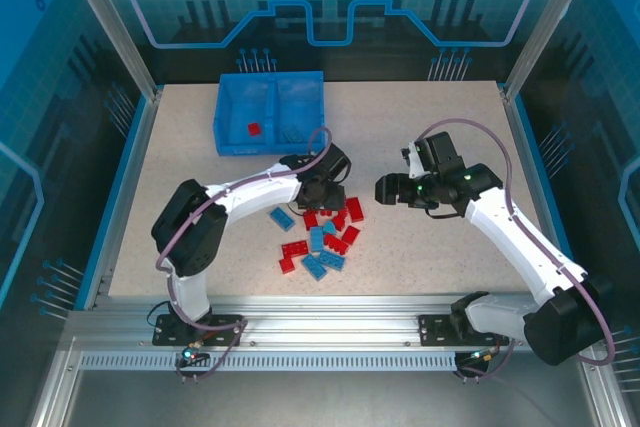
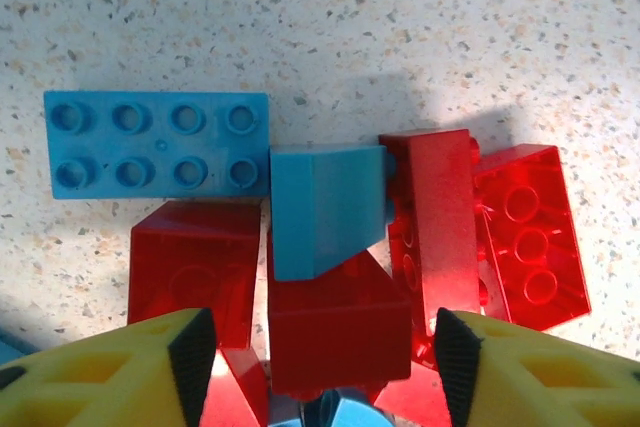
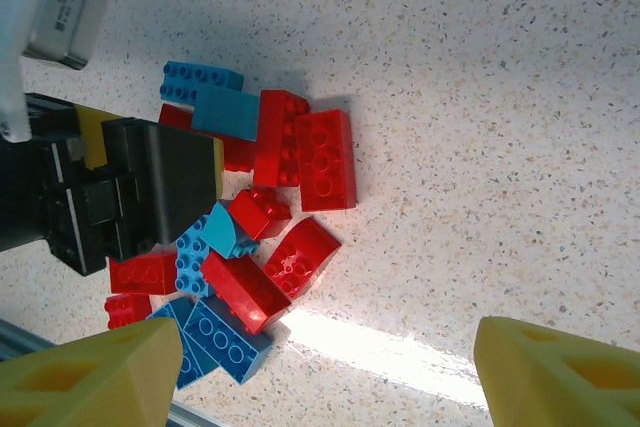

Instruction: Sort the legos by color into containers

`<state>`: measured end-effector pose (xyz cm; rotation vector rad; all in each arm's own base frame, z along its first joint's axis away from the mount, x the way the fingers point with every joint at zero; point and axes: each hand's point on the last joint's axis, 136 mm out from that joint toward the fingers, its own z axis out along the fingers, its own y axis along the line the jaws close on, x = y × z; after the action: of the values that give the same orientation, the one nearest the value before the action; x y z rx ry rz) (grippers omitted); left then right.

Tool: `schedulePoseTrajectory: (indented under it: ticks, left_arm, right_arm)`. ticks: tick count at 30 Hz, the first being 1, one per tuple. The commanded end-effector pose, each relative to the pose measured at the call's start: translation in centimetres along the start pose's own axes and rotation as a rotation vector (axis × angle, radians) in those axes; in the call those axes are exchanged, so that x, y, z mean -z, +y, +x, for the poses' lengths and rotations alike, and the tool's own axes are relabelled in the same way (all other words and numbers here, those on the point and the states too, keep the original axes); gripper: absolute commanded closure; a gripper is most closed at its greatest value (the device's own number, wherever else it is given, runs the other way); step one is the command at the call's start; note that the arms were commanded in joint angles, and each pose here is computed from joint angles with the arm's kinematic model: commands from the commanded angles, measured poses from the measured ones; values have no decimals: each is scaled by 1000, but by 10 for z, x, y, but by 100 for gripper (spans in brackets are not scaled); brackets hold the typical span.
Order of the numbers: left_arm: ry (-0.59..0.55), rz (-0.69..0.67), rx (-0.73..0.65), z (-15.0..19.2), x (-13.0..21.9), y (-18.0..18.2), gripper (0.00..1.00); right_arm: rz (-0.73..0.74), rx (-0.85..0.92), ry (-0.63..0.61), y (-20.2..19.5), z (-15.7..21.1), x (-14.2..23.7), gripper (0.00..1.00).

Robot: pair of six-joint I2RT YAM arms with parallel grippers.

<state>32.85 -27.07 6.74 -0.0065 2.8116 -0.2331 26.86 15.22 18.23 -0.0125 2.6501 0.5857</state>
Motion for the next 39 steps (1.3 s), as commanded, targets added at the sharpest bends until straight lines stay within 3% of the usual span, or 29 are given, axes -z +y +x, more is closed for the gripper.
schedulePoseTrajectory:
  ticks: [1, 13, 18, 25, 33, 39]
  left_arm:
    - [-7, -38, -24, -4, -1, 0, 44]
    - [-7, -54, -43, -3, 0, 3, 73]
    - [-78, -19, -45, -18, 36, -2, 78]
    - [-244, -4, -42, -62, 106, 10, 77]
    - [-422, -71, 58, -148, 148, 84, 79]
    - [-521, -207, 160, -219, 155, 162, 80]
  right_arm:
    - [-2, -23, 13, -2, 3, 2, 22]
    - [-29, -29, 1, 4, 1, 9, 21]
    - [-85, -34, -13, 17, -6, 14, 21]
    - [-144, -48, -58, 32, -19, 25, 21]
    - [-147, -52, -88, 33, -23, 33, 20]
    - [-133, -67, -106, 29, -20, 36, 20]
